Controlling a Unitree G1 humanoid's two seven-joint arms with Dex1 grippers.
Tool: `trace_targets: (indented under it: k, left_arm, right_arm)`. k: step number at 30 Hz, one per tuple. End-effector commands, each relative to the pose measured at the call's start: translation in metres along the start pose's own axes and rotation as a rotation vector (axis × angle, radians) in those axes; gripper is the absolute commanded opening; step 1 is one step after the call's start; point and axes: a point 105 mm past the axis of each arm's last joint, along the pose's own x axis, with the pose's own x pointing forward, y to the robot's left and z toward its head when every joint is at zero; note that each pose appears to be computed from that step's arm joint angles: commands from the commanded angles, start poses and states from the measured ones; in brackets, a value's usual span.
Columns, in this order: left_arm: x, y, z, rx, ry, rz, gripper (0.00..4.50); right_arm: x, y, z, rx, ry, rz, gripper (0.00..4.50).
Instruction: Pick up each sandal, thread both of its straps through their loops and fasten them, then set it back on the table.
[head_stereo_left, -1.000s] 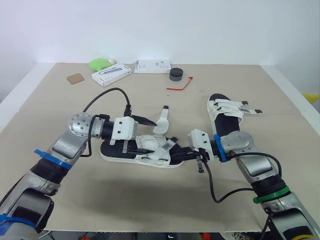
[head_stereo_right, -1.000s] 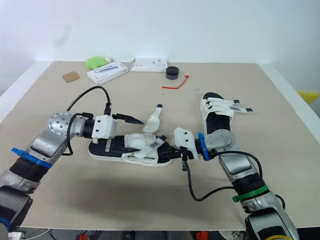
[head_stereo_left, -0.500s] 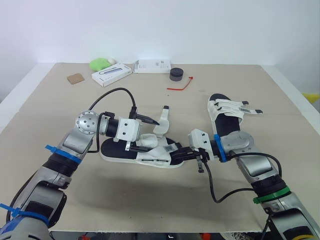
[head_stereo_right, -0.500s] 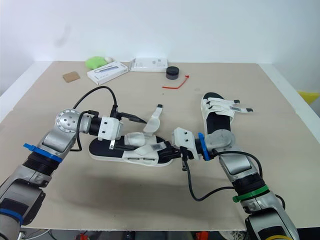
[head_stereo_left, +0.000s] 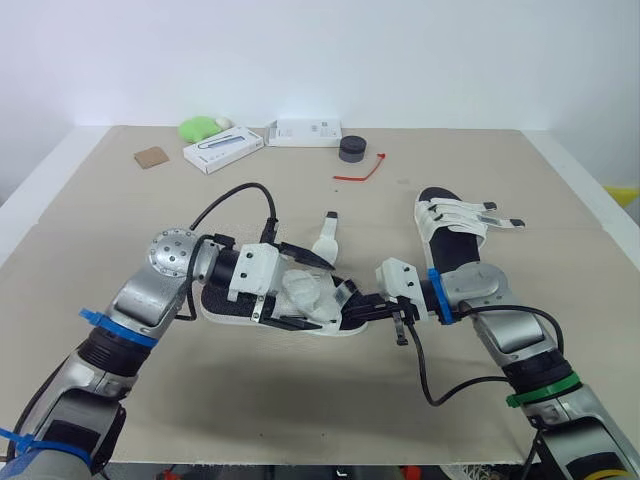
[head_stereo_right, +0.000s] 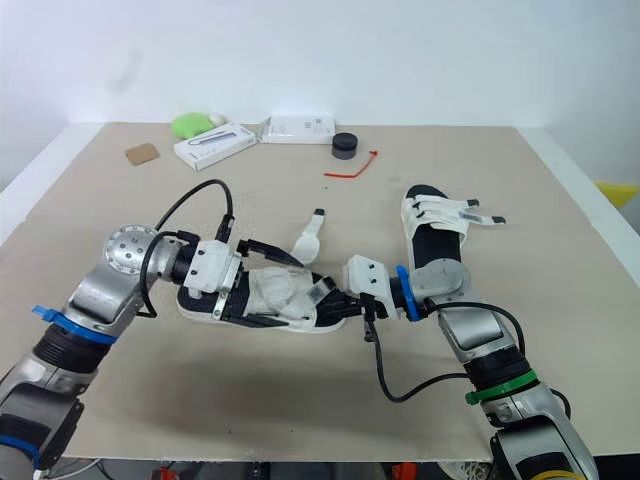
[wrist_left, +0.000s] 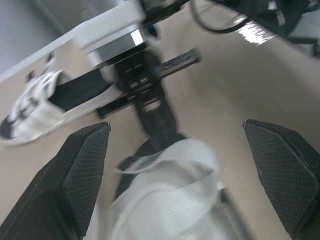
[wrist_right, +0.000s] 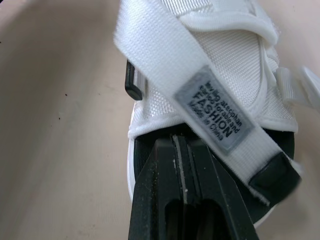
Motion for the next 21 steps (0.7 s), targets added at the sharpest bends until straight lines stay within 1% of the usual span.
trace_targets:
  k: [1,3,6,9,12,15,18,21]
  left_arm:
    - [-0.004,-0.008,0.003,0.01,0.018,-0.029,4.38]
    - [-0.005,-0.009,0.001,-0.008,0.022,-0.018,4.38]
    - [-0.01,0.007,0.003,-0.074,-0.009,0.079,4.38]
    - [-0.016,0.017,0.008,-0.199,-0.047,0.118,4.38]
    - [-0.015,0.009,0.012,-0.301,-0.06,0.067,4.38]
    - [-0.016,-0.013,0.012,-0.444,-0.03,-0.056,4.38]
    - [-0.017,-0.022,0.011,-0.538,-0.007,-0.105,4.38]
    - [-0.018,-0.028,0.008,-0.591,0.031,-0.148,4.38]
  right_arm:
    - [0.0,-0.002,0.007,-0.034,-0.015,-0.003,0.0]
    - [0.0,-0.002,0.007,-0.036,-0.016,-0.001,0.0]
    - [0.001,-0.001,0.007,-0.037,-0.017,0.002,0.0]
    - [0.001,0.0,0.007,-0.035,-0.017,0.007,0.0]
    - [0.001,0.0,0.007,-0.036,-0.016,0.007,0.0]
    - [0.001,0.0,0.007,-0.037,-0.017,0.006,0.0]
    - [0.001,0.001,0.007,-0.037,-0.018,0.006,0.0]
    - [0.001,0.001,0.007,-0.036,-0.018,0.007,0.0]
